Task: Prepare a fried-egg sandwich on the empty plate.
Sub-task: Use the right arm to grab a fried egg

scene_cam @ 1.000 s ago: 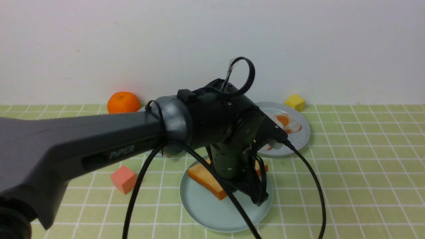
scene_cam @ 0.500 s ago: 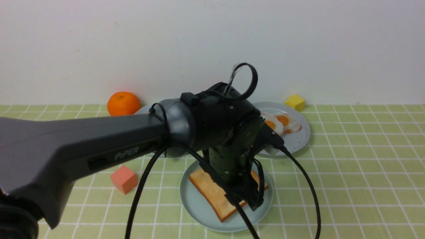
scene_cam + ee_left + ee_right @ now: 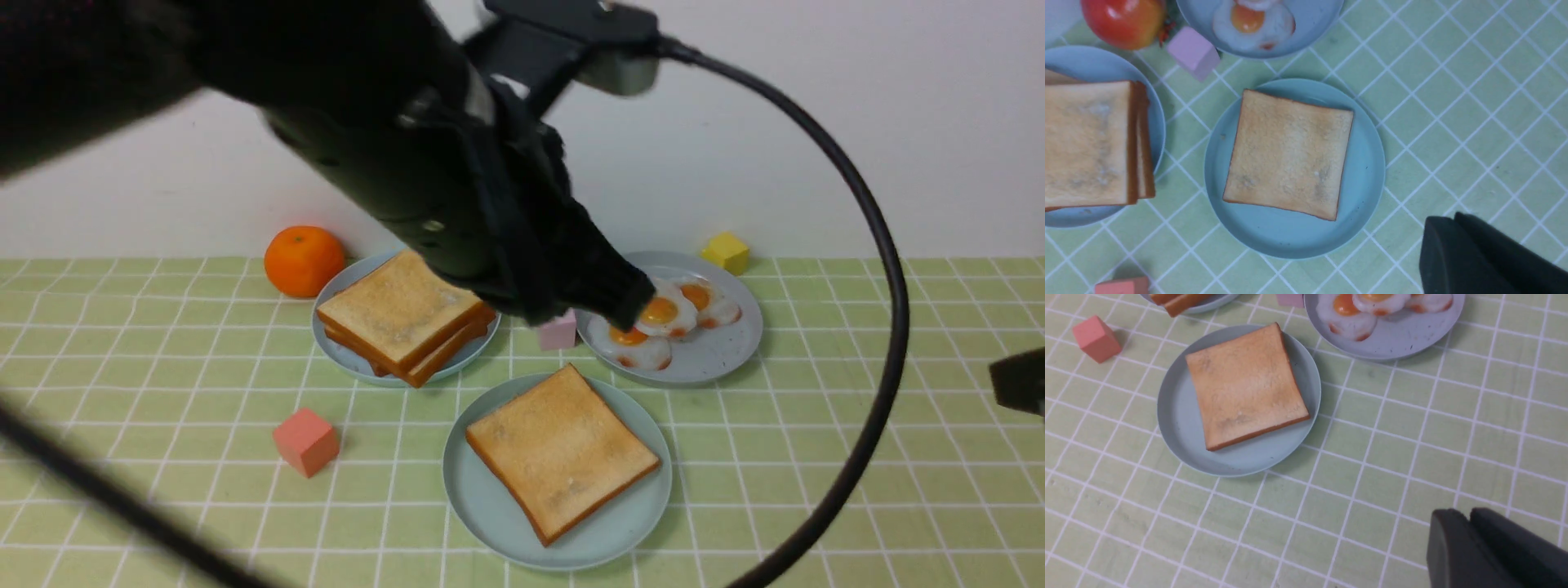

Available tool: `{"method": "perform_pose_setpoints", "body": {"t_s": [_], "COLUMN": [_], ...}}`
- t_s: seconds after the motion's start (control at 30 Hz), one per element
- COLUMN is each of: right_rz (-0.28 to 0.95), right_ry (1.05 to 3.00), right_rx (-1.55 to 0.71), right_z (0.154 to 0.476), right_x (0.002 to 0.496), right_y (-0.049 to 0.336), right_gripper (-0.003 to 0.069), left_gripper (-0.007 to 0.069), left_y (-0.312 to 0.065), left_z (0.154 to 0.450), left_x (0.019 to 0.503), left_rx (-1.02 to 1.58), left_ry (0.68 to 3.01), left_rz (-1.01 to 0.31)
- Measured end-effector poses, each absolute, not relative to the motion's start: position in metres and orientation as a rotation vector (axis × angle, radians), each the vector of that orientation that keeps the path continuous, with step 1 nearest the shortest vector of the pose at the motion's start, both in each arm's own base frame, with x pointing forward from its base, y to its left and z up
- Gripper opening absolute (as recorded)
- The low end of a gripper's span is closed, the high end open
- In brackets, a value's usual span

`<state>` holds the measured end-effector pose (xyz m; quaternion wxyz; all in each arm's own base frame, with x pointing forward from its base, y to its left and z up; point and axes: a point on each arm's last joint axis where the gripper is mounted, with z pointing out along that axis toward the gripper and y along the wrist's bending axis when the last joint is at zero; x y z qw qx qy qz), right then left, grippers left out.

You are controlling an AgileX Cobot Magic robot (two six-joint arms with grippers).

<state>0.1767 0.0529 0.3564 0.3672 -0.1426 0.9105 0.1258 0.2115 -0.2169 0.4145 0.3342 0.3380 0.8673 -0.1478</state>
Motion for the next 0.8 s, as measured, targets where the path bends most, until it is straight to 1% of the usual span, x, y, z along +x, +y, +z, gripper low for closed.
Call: {"method": "perform_pose_setpoints", "body": {"t_s": [0.03, 0.07, 0.1, 0.13, 0.17, 0.2, 0.23, 0.27, 0.3, 0.37, 0.4, 0.43, 0.47, 0.5, 0.57, 0.6, 0.7, 0.73, 0.77, 0.8], "right_rz": [0.328, 0.333, 0.343, 0.347, 0.354, 0.354, 0.366, 0.374, 0.378, 0.396, 0.397, 0.385, 0.386, 0.360, 0.307, 0.301, 0.170, 0.172, 0.072, 0.015], "right_ry": [2.366, 2.369, 2.406, 2.426, 2.458, 2.464, 2.511, 2.535, 2.546, 2.618, 2.623, 2.640, 2.643, 2.628, 2.571, 2.564, 2.360, 2.362, 2.229, 2.149], "right_rx": [-0.363, -0.360, -0.353, -0.349, -0.343, -0.343, -0.334, -0.329, -0.326, -0.313, -0.313, -0.342, -0.342, -0.422, -0.583, -0.601, -0.955, -0.957, -1.150, -1.263], "right_z": [0.353, 0.353, 0.347, 0.343, 0.336, 0.335, 0.323, 0.317, 0.314, 0.291, 0.289, 0.276, 0.275, 0.267, 0.256, 0.255, 0.238, 0.237, 0.231, 0.227], "right_x": [0.188, 0.193, 0.213, 0.223, 0.238, 0.241, 0.261, 0.271, 0.276, 0.310, 0.312, 0.331, 0.333, 0.346, 0.363, 0.364, 0.385, 0.385, 0.391, 0.395], "right_y": [0.055, 0.056, 0.061, 0.063, 0.066, 0.066, 0.071, 0.073, 0.074, 0.081, 0.082, 0.085, 0.086, 0.088, 0.090, 0.091, 0.096, 0.097, 0.101, 0.104], "right_gripper": [0.0087, 0.0088, 0.0096, 0.0099, 0.0108, 0.0108, 0.0121, 0.0128, 0.0134, 0.0163, 0.0165, 0.0187, 0.0189, 0.0204, 0.0225, 0.0227, 0.0260, 0.0261, 0.0277, 0.0288], "left_gripper": [-0.0013, -0.0013, -0.0013, -0.0013, -0.0013, -0.0013, -0.0013, -0.0013, -0.0013, -0.0013, -0.0013, -0.0013, -0.0013, -0.0013, -0.0013, -0.0013, -0.0013, -0.0013, -0.0013, -0.0013], "left_y": [-0.206, -0.199, -0.181, -0.175, -0.163, -0.159, -0.146, -0.136, -0.134, -0.111, -0.109, -0.096, -0.095, -0.086, -0.079, -0.079, -0.076, -0.076, -0.076, -0.076], "left_z": [0.422, 0.424, 0.429, 0.429, 0.426, 0.424, 0.418, 0.413, 0.412, 0.396, 0.395, 0.385, 0.387, 0.379, 0.371, 0.370, 0.366, 0.366, 0.364, 0.364], "left_x": [0.200, 0.193, 0.176, 0.169, 0.157, 0.153, 0.139, 0.129, 0.127, 0.103, 0.101, 0.089, 0.087, 0.079, 0.073, 0.072, 0.070, 0.070, 0.070, 0.070], "left_rx": [0.871, 0.867, 0.854, 0.849, 0.840, 0.836, 0.822, 0.813, 0.805, 0.761, 0.747, 0.715, 0.698, 0.668, 0.620, 0.618, 0.564, 0.561, 0.559, 0.560], "left_ry": [2.239, 2.232, 2.197, 2.187, 2.167, 2.159, 2.127, 2.105, 2.095, 1.992, 1.975, 1.895, 1.867, 1.805, 1.758, 1.753, 1.765, 1.766, 1.778, 1.779], "left_rz": [-0.403, -0.414, -0.430, -0.442, -0.458, -0.464, -0.486, -0.506, -0.513, -0.583, -0.586, -0.630, -0.633, -0.659, -0.696, -0.698, -0.738, -0.738, -0.738, -0.736]}}
